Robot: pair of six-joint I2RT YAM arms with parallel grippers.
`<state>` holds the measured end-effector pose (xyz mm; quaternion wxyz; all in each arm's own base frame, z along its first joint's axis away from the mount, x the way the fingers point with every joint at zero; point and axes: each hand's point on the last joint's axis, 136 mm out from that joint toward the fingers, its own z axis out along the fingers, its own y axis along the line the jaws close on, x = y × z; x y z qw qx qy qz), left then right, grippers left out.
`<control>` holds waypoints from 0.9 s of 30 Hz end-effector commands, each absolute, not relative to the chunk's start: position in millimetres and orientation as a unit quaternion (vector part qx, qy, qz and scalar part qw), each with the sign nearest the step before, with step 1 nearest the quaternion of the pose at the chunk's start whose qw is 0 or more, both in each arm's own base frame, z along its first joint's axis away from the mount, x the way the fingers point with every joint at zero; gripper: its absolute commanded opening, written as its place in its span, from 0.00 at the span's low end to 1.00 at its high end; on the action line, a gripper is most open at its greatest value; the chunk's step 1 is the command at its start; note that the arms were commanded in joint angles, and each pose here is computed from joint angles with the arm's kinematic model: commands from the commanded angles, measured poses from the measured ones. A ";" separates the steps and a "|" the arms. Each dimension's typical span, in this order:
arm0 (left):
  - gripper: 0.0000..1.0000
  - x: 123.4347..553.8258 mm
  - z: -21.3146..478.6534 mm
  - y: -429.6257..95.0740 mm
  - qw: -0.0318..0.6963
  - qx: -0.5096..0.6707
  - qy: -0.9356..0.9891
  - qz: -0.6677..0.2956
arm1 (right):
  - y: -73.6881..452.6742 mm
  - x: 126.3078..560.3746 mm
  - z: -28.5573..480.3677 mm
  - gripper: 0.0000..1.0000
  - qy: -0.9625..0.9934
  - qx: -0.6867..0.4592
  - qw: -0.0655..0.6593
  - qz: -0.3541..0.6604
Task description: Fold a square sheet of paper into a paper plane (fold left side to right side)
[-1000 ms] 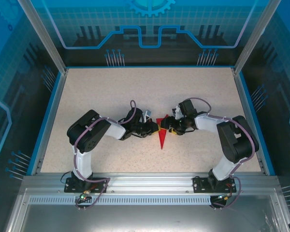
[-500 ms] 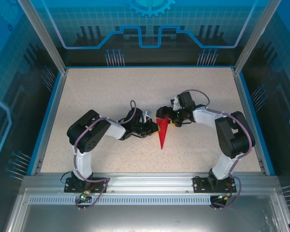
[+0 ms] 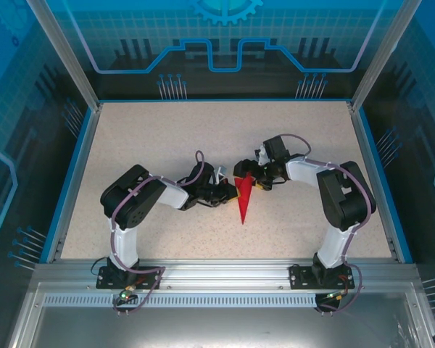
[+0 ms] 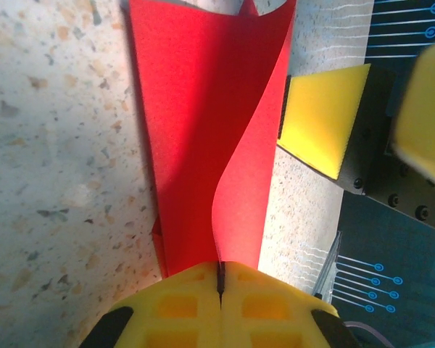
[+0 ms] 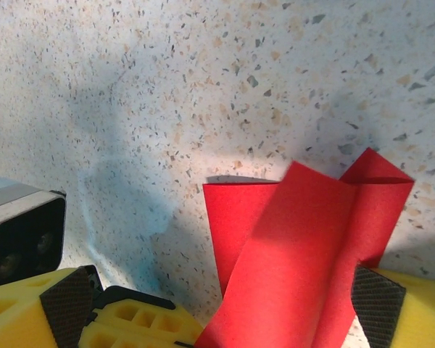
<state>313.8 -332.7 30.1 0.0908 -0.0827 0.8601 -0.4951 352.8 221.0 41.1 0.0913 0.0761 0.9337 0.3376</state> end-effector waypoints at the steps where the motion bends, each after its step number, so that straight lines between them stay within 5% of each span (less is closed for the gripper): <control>1: 0.03 321.1 31.8 -332.2 0.104 -0.071 0.864 -0.488 | 218.6 354.0 33.5 0.97 0.937 0.074 0.079 0.331; 27: 0.03 320.9 2.5 -325.5 0.090 -0.075 0.885 -0.450 | 216.5 349.9 35.2 0.98 0.944 0.063 0.074 0.316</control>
